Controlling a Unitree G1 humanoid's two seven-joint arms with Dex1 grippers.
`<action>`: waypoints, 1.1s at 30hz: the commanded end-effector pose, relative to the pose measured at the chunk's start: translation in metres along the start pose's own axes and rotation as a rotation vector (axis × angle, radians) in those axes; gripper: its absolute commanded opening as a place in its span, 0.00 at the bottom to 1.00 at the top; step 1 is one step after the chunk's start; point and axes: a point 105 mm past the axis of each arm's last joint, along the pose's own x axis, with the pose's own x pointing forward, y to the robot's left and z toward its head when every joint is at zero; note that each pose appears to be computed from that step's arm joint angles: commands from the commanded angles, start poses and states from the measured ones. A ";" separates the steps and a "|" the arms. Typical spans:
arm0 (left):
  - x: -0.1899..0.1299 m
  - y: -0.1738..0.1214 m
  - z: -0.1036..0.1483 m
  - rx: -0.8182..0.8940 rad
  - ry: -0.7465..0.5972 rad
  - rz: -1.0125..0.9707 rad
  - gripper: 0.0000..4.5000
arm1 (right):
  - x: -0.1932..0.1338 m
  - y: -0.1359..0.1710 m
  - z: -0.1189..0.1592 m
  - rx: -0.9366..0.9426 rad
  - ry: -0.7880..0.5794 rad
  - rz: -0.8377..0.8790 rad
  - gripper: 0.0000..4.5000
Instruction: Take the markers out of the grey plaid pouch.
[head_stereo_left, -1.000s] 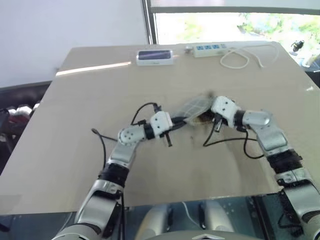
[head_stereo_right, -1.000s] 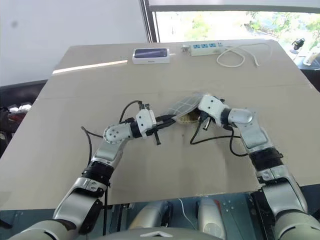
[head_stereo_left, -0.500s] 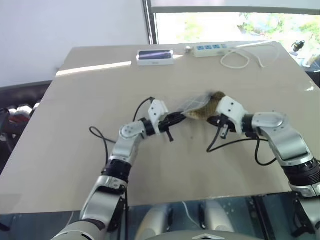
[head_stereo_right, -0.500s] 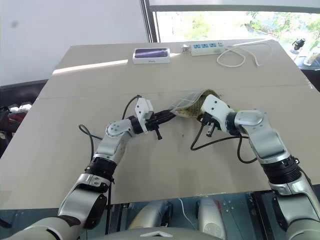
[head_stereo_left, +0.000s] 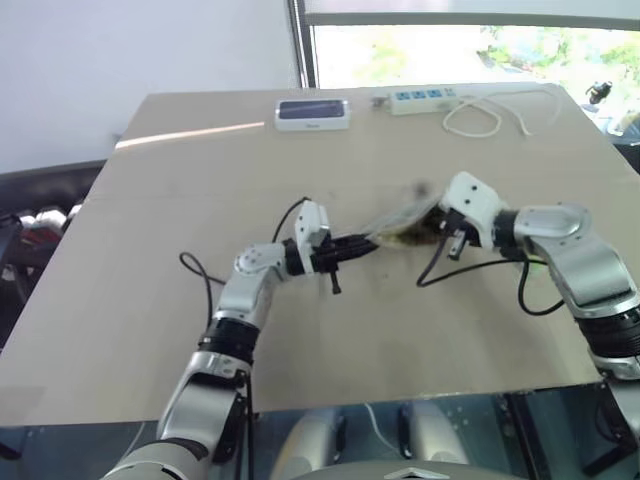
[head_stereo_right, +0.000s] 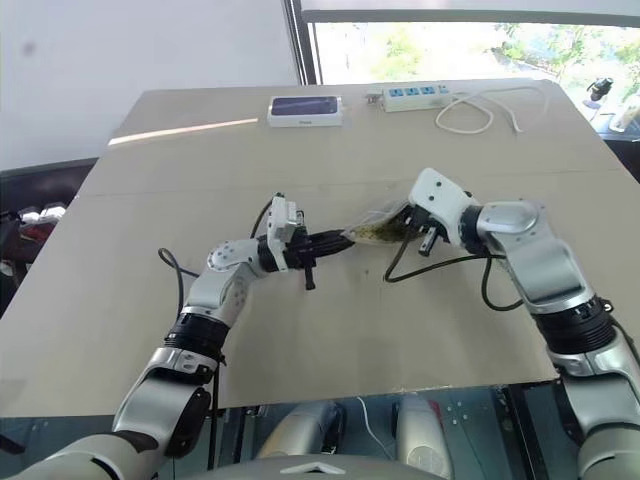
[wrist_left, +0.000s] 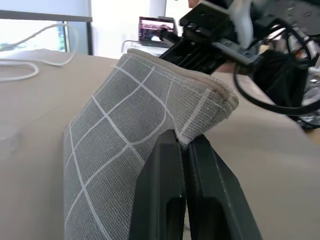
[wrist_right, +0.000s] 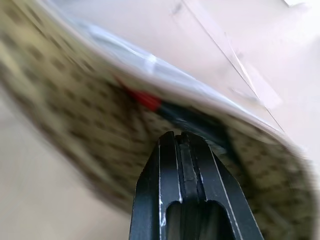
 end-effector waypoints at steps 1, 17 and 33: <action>-0.001 -0.002 0.018 0.012 -0.059 -0.041 0.00 | -0.008 0.000 0.015 -0.098 -0.003 0.008 0.06; 0.008 -0.006 0.018 -0.098 -0.087 -0.130 0.00 | 0.016 0.023 -0.001 -0.221 0.131 0.222 0.99; 0.014 -0.012 0.016 -0.100 -0.092 -0.156 0.00 | 0.060 0.004 -0.031 -0.217 0.190 0.264 0.99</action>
